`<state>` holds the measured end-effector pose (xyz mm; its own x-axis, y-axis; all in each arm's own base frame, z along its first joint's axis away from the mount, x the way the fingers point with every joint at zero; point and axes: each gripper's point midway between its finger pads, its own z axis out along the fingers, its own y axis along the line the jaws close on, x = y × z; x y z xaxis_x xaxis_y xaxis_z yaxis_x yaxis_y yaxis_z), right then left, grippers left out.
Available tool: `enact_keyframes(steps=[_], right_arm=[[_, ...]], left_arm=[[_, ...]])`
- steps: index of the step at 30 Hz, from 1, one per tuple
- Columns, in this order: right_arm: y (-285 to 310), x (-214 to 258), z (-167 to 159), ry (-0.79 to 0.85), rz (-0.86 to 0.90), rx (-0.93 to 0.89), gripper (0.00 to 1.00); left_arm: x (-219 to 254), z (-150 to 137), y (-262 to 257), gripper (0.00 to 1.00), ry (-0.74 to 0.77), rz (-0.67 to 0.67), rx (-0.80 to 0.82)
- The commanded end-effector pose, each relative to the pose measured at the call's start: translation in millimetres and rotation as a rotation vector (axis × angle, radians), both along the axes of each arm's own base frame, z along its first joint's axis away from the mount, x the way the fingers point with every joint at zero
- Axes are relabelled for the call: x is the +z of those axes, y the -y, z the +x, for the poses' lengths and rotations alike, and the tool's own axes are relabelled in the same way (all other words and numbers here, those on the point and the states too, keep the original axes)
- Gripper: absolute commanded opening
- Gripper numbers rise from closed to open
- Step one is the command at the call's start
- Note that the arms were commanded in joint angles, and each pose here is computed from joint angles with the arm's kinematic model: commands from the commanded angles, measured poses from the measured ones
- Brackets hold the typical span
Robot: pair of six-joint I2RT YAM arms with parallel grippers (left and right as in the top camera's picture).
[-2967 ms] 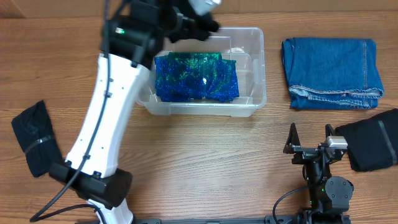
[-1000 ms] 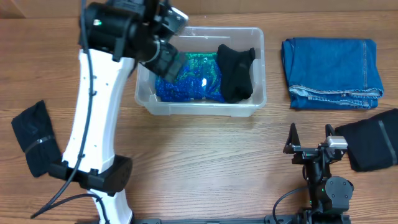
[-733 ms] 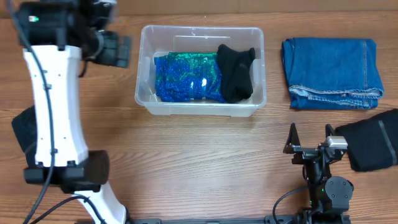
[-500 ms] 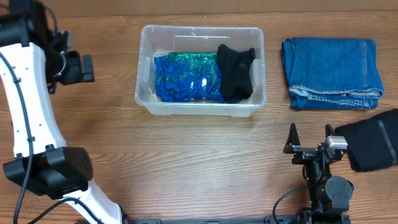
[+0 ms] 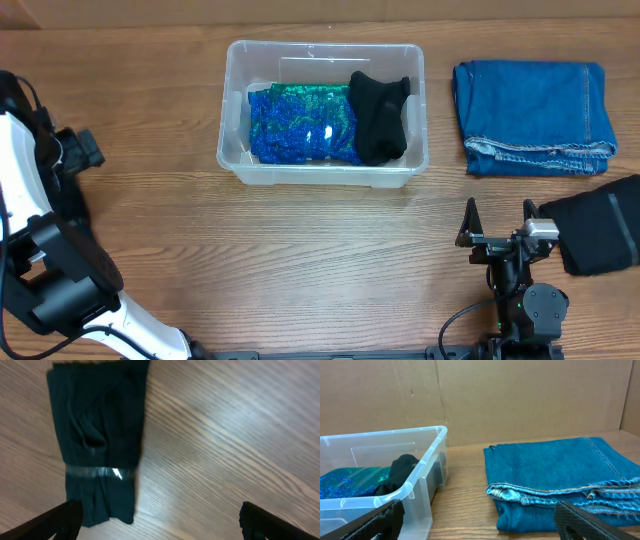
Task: Pack container
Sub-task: 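Move the left gripper to the black striped cloth and grasp it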
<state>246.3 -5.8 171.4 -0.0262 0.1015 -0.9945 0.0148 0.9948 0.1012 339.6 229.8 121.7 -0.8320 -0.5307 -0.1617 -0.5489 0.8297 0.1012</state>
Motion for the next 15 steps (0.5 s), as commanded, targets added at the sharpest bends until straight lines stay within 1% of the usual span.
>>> enact_keyframes(steps=[1,4,9,13,15], right_arm=[[1,-2,0,0.004,0.006,-0.006,1.0],[1,-2,0,0.004,0.006,-0.006,1.0],[1,-2,0,0.004,0.006,-0.006,1.0],[1,-2,0,0.004,0.006,-0.006,1.0],[1,-2,0,0.004,0.006,-0.006,1.0]], left_arm=[[-25,-11,-10,1.0,-0.034,0.038,-0.066],[-45,-7,-22,1.0,-0.01,0.073,-0.121],[-58,-3,-38,1.0,0.004,0.104,-0.164],[-90,-9,-40,1.0,-0.059,0.064,-0.162],[-102,-14,-41,1.0,-0.094,0.058,-0.136]])
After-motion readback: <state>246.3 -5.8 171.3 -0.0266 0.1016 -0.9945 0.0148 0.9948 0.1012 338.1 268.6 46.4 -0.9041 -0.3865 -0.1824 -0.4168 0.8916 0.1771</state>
